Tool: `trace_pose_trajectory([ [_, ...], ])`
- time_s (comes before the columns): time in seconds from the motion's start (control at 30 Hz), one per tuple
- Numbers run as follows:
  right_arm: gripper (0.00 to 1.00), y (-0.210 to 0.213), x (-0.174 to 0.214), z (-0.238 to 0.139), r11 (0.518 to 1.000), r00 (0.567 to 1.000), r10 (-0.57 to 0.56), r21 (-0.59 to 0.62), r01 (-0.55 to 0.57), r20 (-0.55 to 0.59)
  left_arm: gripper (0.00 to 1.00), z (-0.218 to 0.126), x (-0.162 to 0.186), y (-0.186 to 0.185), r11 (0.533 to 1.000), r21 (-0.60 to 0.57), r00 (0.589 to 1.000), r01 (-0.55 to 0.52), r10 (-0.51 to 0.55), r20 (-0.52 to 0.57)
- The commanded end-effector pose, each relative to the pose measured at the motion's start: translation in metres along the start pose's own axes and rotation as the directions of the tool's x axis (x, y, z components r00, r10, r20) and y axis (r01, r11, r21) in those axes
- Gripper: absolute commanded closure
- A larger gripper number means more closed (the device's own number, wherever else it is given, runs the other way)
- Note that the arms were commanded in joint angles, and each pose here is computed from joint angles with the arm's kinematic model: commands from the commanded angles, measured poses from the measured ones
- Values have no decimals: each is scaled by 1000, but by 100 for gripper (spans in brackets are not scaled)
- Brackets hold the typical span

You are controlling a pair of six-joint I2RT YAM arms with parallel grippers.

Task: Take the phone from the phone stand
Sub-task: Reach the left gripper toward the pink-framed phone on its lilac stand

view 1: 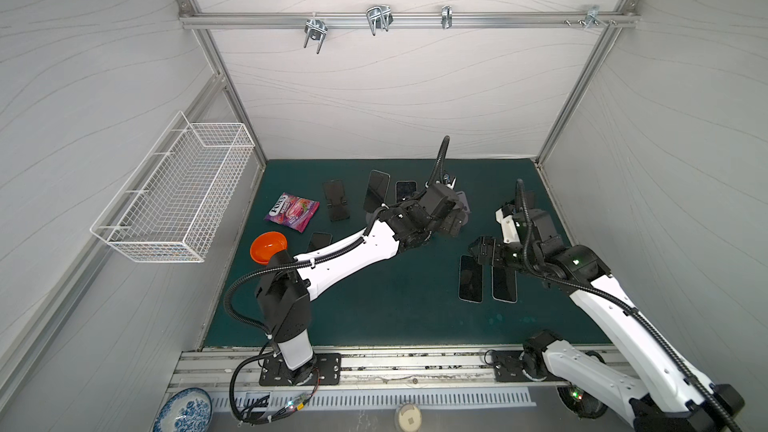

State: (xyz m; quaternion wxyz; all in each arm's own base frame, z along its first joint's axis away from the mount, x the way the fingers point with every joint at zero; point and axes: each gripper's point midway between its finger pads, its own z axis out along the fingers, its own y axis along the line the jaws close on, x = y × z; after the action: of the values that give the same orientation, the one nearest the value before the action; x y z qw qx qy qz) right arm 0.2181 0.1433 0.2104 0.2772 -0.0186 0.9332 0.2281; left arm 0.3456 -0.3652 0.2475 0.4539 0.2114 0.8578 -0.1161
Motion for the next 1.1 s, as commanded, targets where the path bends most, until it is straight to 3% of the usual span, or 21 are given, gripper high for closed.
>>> trace_pose_trajectory([
  [0.0, 9, 6, -2, -1, 999, 1000, 2, -49, -1, 17, 1, 3, -26, -3, 999, 11, 997, 40, -41, 72],
  [1.07, 12, 3, -3, -4, 994, 998, 55, -92, -54, 4, 1, 72, -7, 32, 976, -110, 977, 190, -178, 115],
])
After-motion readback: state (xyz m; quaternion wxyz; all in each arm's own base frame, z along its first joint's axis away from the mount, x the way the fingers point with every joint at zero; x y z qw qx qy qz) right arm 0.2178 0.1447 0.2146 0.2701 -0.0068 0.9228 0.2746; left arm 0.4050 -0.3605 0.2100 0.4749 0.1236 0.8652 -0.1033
